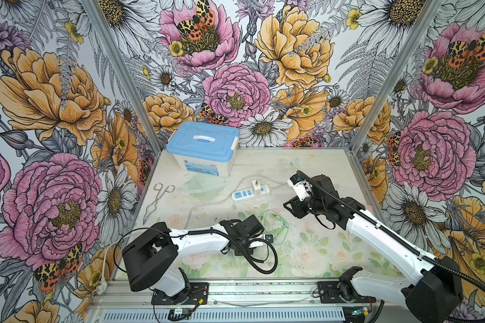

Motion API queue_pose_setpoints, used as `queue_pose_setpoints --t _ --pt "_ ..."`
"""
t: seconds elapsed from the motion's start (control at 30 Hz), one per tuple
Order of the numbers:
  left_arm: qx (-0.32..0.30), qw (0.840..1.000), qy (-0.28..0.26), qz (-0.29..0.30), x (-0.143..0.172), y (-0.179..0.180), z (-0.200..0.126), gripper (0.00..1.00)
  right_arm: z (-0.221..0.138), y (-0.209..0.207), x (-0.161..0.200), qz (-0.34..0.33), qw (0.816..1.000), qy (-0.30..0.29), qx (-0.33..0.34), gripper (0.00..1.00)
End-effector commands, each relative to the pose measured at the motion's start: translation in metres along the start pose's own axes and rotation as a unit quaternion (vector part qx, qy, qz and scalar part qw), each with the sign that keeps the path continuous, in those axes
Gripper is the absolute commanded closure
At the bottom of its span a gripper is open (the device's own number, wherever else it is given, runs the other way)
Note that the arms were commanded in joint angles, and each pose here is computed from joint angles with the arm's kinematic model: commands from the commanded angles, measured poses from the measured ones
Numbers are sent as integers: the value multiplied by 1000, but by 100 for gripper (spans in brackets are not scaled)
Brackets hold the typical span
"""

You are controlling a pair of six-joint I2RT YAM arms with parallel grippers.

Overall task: Charge the electric shaver
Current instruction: Place the electric shaver at the center of the board, then reset both arms

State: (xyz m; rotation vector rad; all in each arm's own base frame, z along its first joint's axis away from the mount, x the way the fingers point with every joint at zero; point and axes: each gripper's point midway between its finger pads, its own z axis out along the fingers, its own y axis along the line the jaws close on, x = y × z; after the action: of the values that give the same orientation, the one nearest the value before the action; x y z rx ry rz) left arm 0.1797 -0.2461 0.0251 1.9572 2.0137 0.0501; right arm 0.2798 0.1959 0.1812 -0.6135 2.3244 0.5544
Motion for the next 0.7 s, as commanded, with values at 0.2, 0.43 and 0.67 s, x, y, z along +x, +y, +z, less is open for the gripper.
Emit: queue_pose_setpoints --t 0.2,0.43,0.67 --pt "12 1000 -3 -12 -5 2 2 1 -4 -19 -15 31 998 -47 28 54" --pt "-58 992 -88 -71 -21 37 -35 1 -16 -68 -24 55 986 -76 139 33" --pt "-311 794 -327 -408 27 167 -154 1 -48 -166 -8 87 918 -122 367 0"
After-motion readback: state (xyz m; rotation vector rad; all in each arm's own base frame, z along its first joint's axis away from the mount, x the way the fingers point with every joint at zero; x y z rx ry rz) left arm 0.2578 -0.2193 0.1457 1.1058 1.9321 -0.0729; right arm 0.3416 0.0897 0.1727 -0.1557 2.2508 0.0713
